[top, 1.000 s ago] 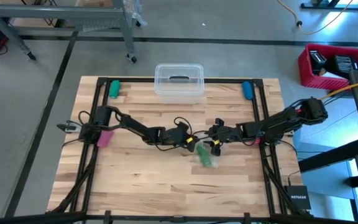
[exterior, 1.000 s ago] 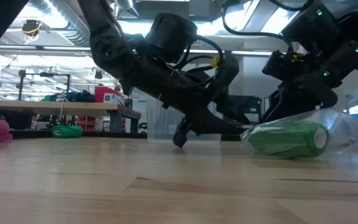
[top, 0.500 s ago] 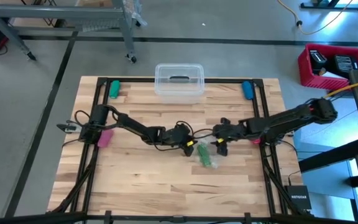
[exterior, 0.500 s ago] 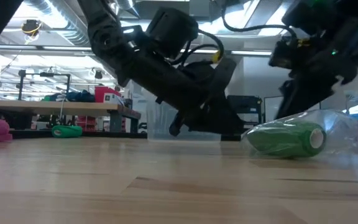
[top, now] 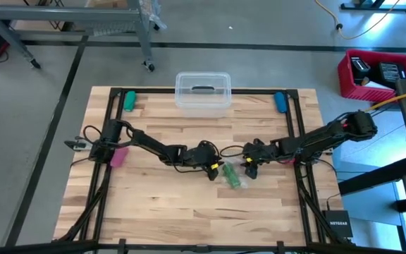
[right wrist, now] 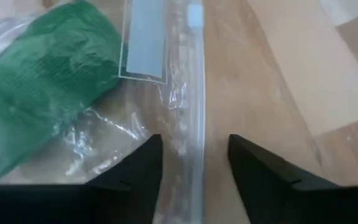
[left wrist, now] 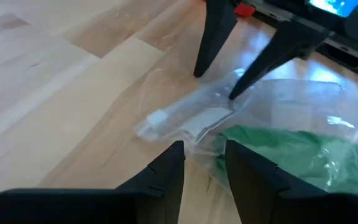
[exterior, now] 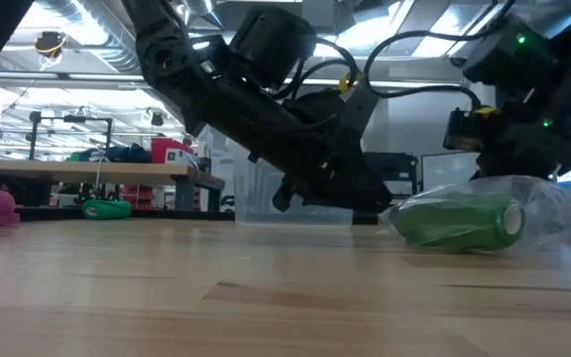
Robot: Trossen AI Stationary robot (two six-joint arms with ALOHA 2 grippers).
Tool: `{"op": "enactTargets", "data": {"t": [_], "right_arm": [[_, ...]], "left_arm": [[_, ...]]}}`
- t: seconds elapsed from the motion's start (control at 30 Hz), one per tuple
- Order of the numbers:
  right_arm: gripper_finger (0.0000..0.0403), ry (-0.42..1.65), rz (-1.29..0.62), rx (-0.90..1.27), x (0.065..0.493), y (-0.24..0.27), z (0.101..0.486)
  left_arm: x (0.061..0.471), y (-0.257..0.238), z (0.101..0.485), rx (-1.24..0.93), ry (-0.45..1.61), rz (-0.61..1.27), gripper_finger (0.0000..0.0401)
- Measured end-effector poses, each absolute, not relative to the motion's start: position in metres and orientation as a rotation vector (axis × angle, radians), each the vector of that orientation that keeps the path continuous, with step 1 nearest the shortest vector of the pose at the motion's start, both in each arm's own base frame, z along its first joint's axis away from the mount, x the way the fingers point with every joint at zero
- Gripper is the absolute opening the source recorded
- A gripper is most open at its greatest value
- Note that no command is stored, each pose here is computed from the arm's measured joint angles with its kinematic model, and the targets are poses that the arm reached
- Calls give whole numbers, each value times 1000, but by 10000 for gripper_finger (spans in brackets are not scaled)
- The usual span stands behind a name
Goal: Roll bandage
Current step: Close the transparent zip bag
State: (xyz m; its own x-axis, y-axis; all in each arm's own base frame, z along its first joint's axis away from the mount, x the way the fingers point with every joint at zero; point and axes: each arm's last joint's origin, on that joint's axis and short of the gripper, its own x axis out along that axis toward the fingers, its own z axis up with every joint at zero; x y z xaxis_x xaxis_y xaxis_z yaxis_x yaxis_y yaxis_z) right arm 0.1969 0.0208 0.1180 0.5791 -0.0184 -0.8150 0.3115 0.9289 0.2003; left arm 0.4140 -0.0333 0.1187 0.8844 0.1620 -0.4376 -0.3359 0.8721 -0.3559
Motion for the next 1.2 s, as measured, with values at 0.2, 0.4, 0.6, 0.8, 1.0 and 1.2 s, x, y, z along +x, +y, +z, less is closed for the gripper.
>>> {"op": "enactTargets", "data": {"t": [0.2, 0.4, 0.6, 0.8, 1.0, 1.2], "right_arm": [[79, 965, -246, 269, 202, 20, 106], [17, 964, -260, 168, 201, 18, 105], [7, 990, -241, -43, 204, 22, 128], [4, 926, -307, -381, 217, 36, 172], [3, 849, -376, -597, 225, 50, 203], [3, 831, -410, -691, 224, 60, 217]], "left_arm": [[414, -34, 119, -416, 411, 261, 109], [414, -34, 120, -339, 417, 244, 109], [405, -32, 154, -250, 429, 233, 109], [383, -27, 203, -160, 448, 297, 109], [369, -18, 223, -171, 433, 335, 109], [361, -11, 206, -234, 362, 352, 109]]}}
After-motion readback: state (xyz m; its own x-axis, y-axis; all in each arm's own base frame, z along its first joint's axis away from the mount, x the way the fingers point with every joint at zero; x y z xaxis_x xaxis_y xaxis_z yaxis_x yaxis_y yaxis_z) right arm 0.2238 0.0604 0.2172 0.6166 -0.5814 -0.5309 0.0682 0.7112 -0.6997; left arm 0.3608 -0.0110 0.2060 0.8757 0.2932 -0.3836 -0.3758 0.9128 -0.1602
